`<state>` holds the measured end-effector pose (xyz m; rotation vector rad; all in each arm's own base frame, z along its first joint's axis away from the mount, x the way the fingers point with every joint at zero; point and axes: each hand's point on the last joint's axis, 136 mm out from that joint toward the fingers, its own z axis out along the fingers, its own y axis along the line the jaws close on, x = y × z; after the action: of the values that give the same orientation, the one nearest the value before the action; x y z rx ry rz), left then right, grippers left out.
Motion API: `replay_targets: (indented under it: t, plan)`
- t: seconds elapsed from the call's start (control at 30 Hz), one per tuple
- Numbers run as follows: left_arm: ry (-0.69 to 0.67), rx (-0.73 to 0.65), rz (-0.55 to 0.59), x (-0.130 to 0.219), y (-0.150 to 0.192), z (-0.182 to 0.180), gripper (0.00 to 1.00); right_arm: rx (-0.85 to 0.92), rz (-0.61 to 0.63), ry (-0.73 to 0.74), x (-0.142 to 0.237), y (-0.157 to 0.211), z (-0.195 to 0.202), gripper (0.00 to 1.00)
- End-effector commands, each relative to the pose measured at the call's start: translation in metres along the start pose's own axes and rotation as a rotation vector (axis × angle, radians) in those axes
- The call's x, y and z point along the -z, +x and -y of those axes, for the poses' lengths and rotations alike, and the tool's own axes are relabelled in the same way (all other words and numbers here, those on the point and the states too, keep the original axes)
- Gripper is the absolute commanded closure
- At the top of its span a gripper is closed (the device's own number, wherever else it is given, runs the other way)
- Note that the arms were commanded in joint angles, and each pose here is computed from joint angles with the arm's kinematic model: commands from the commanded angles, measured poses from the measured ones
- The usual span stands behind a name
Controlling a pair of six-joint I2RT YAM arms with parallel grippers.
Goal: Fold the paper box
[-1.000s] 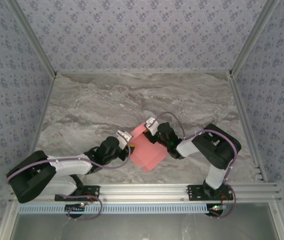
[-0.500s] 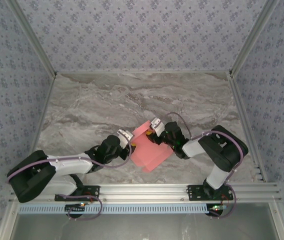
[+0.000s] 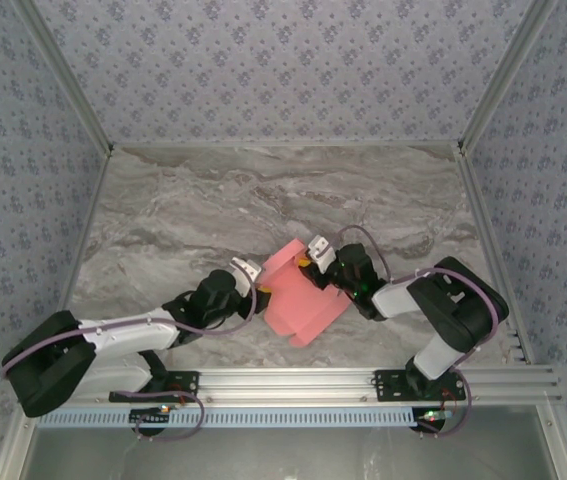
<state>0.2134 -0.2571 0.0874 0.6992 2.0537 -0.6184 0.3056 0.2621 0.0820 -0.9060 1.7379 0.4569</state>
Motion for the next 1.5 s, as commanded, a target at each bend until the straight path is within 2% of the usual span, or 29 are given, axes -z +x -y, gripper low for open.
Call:
replay_targets:
  t: [0.0, 0.17, 0.27, 0.33, 0.53, 0.63, 0.73, 0.77, 0.83, 0.97, 1.03, 1.13, 1.23, 1.33, 1.37, 1.43, 1.47]
  plan:
    - [0.089, 0.032, 0.044, 0.004, -0.025, 0.019, 0.75, 0.012, 0.046, 0.023, 0.002, -0.013, 0.004, 0.75]
    - [0.127, 0.037, 0.039, 0.002, -0.027, 0.026, 0.78, -0.02, 0.073, 0.027, -0.003, -0.019, 0.004, 0.78]
    - [0.133, 0.041, 0.042, 0.001, -0.029, 0.027, 0.8, -0.016, 0.082, -0.02, -0.007, -0.021, -0.005, 0.65]
    - [0.138, 0.04, 0.043, 0.001, -0.03, 0.028, 0.81, -0.005, 0.083, -0.031, -0.008, -0.022, -0.008, 0.65]
    - [0.134, 0.038, 0.036, 0.001, -0.031, 0.028, 0.81, 0.016, 0.055, -0.005, -0.009, -0.017, -0.001, 0.8]
    - [0.131, 0.04, 0.042, 0.002, -0.034, 0.028, 0.81, 0.02, 0.036, 0.01, -0.012, -0.014, 0.001, 0.83]
    - [0.142, 0.045, 0.047, 0.002, -0.037, 0.03, 0.81, -0.006, 0.018, 0.111, -0.014, -0.01, 0.016, 0.99]
    - [0.149, 0.049, 0.048, 0.003, -0.038, 0.032, 0.81, -0.024, 0.019, 0.15, -0.014, -0.009, 0.022, 0.99]
    - [0.166, 0.061, 0.049, 0.003, -0.041, 0.035, 0.81, -0.058, 0.033, 0.233, -0.015, -0.008, 0.031, 0.98]
    - [0.191, 0.084, 0.058, 0.004, -0.048, 0.04, 0.81, -0.073, 0.031, 0.303, -0.018, -0.006, 0.034, 0.95]
    - [0.187, 0.089, 0.055, 0.003, -0.049, 0.04, 0.81, -0.084, 0.024, 0.342, -0.018, -0.003, 0.037, 0.84]
    - [0.166, 0.086, 0.038, 0.001, -0.047, 0.037, 0.81, -0.099, 0.001, 0.383, -0.017, 0.004, 0.044, 0.83]
    - [0.156, 0.082, 0.019, -0.001, -0.043, 0.035, 0.81, -0.12, -0.002, 0.39, -0.017, 0.007, 0.047, 0.75]
    - [0.119, 0.087, -0.002, -0.004, -0.037, 0.029, 0.82, -0.12, -0.006, 0.356, -0.018, 0.006, 0.044, 0.73]
    - [0.114, 0.087, -0.005, -0.004, -0.036, 0.028, 0.82, -0.115, -0.014, 0.348, -0.019, 0.007, 0.044, 0.77]
    - [0.106, 0.091, -0.007, -0.004, -0.035, 0.027, 0.82, -0.111, -0.032, 0.341, -0.019, 0.011, 0.044, 0.92]
    - [0.107, 0.094, -0.007, -0.003, -0.035, 0.026, 0.83, -0.116, -0.036, 0.338, -0.018, 0.012, 0.044, 0.96]
